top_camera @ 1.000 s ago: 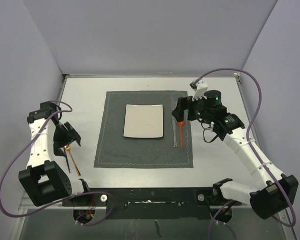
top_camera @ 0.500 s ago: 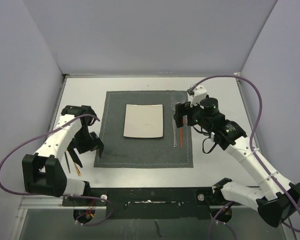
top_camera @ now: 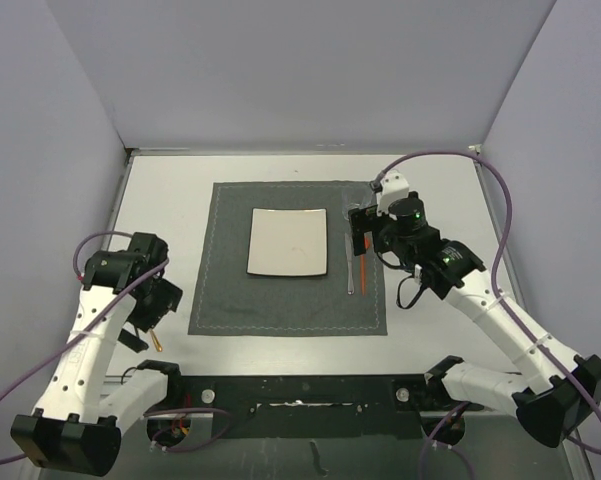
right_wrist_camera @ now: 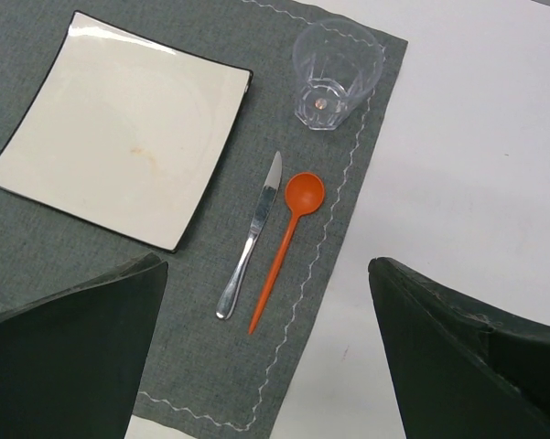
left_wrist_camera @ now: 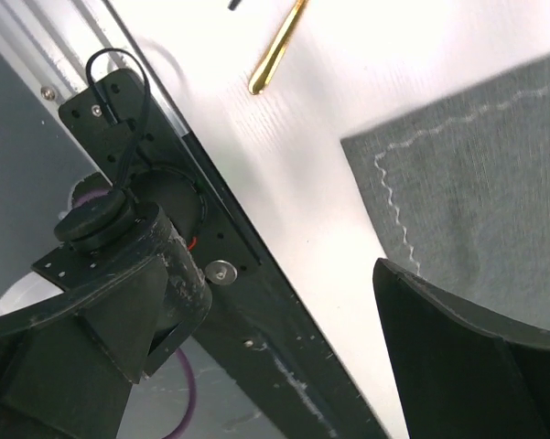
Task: Set the dinner table for one person
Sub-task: Adjust the fork at the center of the board.
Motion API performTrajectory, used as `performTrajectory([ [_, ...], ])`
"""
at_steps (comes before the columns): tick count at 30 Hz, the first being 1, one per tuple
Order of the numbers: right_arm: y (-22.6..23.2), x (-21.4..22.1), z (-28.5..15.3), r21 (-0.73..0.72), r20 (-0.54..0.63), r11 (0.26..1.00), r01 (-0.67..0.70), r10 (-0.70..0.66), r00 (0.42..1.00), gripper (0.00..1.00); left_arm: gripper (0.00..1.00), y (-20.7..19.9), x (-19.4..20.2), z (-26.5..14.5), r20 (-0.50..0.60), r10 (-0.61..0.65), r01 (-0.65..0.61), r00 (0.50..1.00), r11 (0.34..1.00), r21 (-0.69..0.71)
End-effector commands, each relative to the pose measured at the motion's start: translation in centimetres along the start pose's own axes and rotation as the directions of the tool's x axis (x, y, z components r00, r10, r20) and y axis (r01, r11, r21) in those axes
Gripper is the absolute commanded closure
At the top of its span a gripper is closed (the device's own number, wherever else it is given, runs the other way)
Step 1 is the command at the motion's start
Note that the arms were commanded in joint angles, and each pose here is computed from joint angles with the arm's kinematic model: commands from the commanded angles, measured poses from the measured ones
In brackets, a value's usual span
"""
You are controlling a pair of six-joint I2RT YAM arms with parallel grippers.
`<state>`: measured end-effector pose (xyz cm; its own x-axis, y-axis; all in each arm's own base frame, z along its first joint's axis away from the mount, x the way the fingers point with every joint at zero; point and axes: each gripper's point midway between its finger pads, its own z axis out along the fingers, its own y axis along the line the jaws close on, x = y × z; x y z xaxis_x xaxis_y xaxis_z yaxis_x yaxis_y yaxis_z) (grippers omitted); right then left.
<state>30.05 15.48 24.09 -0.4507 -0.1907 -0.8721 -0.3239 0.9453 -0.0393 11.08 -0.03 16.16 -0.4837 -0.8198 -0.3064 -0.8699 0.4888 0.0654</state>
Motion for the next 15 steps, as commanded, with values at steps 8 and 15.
performTrajectory([
  [8,-0.6,-1.2,-0.7,0.037,0.011,0.999,0.001,-0.002,1.000,0.02,0.06,1.1,0.5,5.1,0.098,-0.476,0.482,0.874,0.875,-0.053],
  [15,-0.8,-1.1,-1.1,0.054,0.001,0.998,0.032,-0.032,0.999,0.02,0.10,0.0,-2.8,7.5,0.142,-0.535,0.545,0.833,0.837,-0.044],
])
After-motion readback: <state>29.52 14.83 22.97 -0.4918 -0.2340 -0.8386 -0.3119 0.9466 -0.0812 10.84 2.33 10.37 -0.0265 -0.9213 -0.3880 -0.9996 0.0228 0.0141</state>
